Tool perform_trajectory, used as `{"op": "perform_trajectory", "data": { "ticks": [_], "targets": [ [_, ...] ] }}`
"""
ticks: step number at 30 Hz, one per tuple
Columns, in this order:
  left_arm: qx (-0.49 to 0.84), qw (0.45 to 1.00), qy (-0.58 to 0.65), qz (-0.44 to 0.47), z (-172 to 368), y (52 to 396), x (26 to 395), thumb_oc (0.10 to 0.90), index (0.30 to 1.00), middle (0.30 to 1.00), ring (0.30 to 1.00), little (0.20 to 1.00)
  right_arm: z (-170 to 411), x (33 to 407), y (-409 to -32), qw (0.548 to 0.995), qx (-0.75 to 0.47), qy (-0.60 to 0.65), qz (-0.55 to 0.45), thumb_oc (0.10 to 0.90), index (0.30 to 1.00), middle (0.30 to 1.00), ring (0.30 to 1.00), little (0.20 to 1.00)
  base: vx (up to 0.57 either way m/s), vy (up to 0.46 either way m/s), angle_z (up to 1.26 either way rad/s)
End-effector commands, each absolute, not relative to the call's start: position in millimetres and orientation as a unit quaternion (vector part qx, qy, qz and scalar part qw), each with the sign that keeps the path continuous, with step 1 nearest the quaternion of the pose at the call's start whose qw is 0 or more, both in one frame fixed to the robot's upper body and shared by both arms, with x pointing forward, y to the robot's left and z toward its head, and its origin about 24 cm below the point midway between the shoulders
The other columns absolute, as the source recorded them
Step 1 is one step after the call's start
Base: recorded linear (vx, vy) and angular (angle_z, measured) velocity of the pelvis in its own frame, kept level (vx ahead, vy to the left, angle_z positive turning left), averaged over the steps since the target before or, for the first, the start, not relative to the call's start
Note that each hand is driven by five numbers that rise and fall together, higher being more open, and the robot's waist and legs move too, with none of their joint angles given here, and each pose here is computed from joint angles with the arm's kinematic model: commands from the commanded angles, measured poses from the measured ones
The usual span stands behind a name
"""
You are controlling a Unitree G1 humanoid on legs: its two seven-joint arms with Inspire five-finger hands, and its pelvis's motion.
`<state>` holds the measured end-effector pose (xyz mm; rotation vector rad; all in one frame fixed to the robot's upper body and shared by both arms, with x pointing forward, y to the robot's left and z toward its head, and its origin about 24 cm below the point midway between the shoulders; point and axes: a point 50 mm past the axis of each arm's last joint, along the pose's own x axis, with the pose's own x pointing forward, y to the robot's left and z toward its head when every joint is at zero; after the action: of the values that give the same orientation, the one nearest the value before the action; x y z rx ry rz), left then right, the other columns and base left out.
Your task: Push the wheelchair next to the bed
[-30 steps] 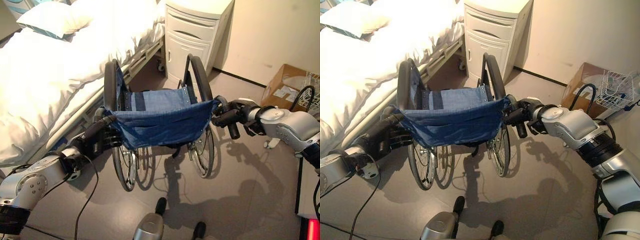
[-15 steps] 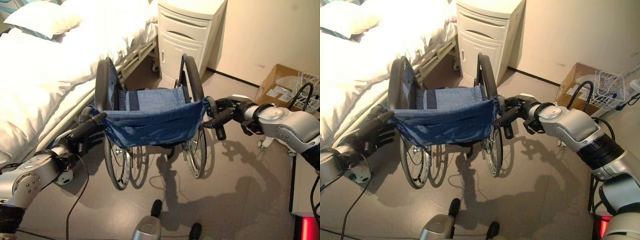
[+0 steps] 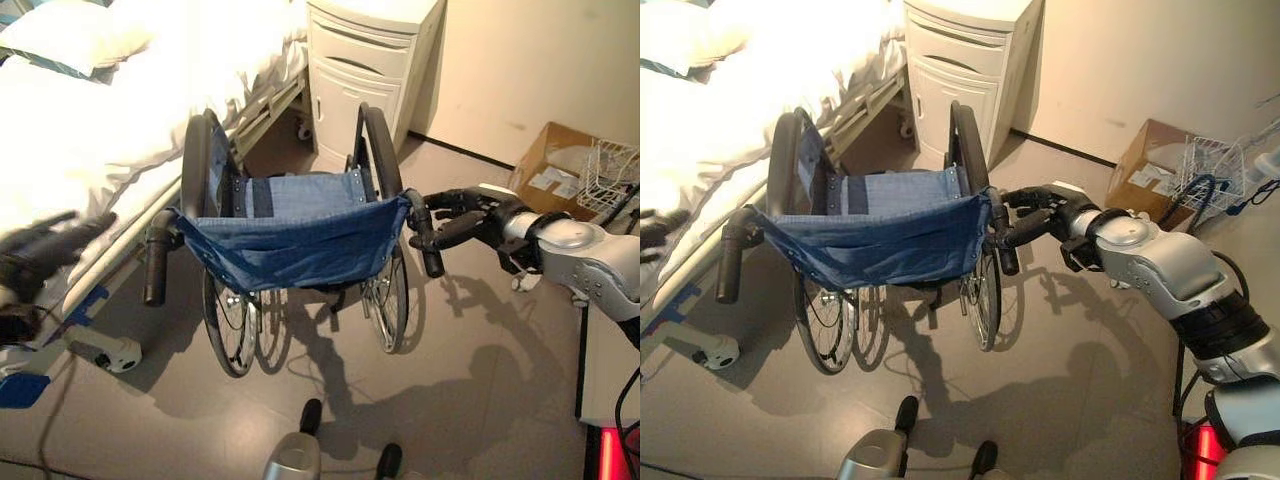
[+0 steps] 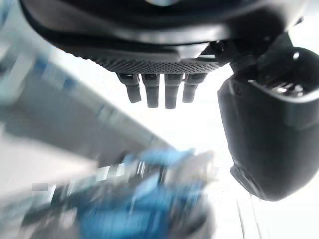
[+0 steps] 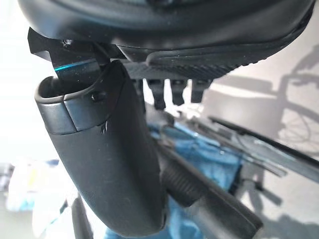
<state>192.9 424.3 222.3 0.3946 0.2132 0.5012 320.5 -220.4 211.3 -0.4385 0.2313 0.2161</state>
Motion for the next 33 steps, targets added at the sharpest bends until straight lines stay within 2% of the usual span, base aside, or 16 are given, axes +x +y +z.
{"op": "perform_trajectory", "data": {
  "ticks": [1,11,17,20,23,25,26,27,30,32,33],
  "targets": [
    [0.293,0.911,0.023,0.289,283.5,436.2,180.5,0.8,0.9,0.9,0.9,0.9,289.4,304.8,-287.7,0.954,-0.291,-0.002,-0.072,0.8,0.9,0.9,0.9,0.9,0.01,0.0,0.07],
    [0.34,0.887,0.028,0.311,291.1,443.4,163.8,0.8,0.9,0.9,0.9,0.9,291.4,294.6,-309.7,0.951,-0.283,-0.021,-0.124,0.8,0.9,0.9,0.9,0.9,0.0,0.0,0.0],
    [0.295,0.9,0.053,0.318,268.0,450.1,149.4,0.8,0.9,0.9,0.9,0.9,305.9,274.8,-333.6,0.941,-0.265,-0.065,-0.2,0.8,0.9,0.9,0.9,0.9,-0.01,-0.004,0.0],
    [0.265,0.903,0.084,0.327,239.0,451.0,141.1,0.8,0.9,0.9,0.9,0.9,293.2,263.0,-345.3,0.945,-0.235,-0.056,-0.219,0.8,0.9,0.9,0.9,0.9,0.0,0.0,0.0],
    [0.208,0.904,0.136,0.349,193.6,453.1,129.7,0.8,0.9,0.9,0.9,0.9,254.3,251.2,-360.6,0.954,-0.183,-0.008,-0.237,0.8,0.9,0.9,0.9,0.9,-0.04,0.002,0.01],
    [0.139,0.898,0.191,0.371,138.9,449.4,119.0,0.8,0.9,0.9,0.9,0.9,203.2,244.0,-366.8,0.959,-0.134,0.05,-0.243,0.8,0.9,0.9,0.9,0.9,-0.05,0.006,-0.02],
    [0.137,0.898,0.193,0.371,137.3,448.8,119.4,0.8,0.9,0.9,0.9,0.9,202.0,243.0,-367.2,0.959,-0.133,0.052,-0.244,0.8,0.9,0.9,0.9,0.9,-0.05,0.013,-0.03],
    [0.082,0.889,0.233,0.385,97.9,443.2,109.7,0.8,0.9,0.9,0.9,0.9,167.6,237.8,-370.7,0.957,-0.099,0.094,-0.258,0.8,0.9,0.9,0.9,0.9,-0.03,0.013,-0.04],
    [0.044,0.87,0.28,0.403,53.2,430.7,100.6,0.8,0.9,0.9,0.9,0.9,123.0,227.5,-376.5,0.943,-0.075,0.144,-0.289,0.8,0.9,0.9,0.9,0.9,-0.04,0.017,-0.02],
    [-0.039,0.847,0.331,0.415,-5.7,404.1,93.8,0.8,0.9,0.9,0.9,0.9,54.6,208.8,-376.7,0.915,-0.039,0.236,-0.324,0.8,0.9,0.9,0.9,0.9,-0.05,0.037,-0.03],
    [-0.046,0.844,0.339,0.413,-11.7,401.1,92.8,0.8,0.9,0.9,0.9,0.9,46.9,206.0,-376.4,0.91,-0.038,0.249,-0.329,0.8,0.9,0.9,0.9,0.9,-0.04,0.037,-0.05]
  ]
}}
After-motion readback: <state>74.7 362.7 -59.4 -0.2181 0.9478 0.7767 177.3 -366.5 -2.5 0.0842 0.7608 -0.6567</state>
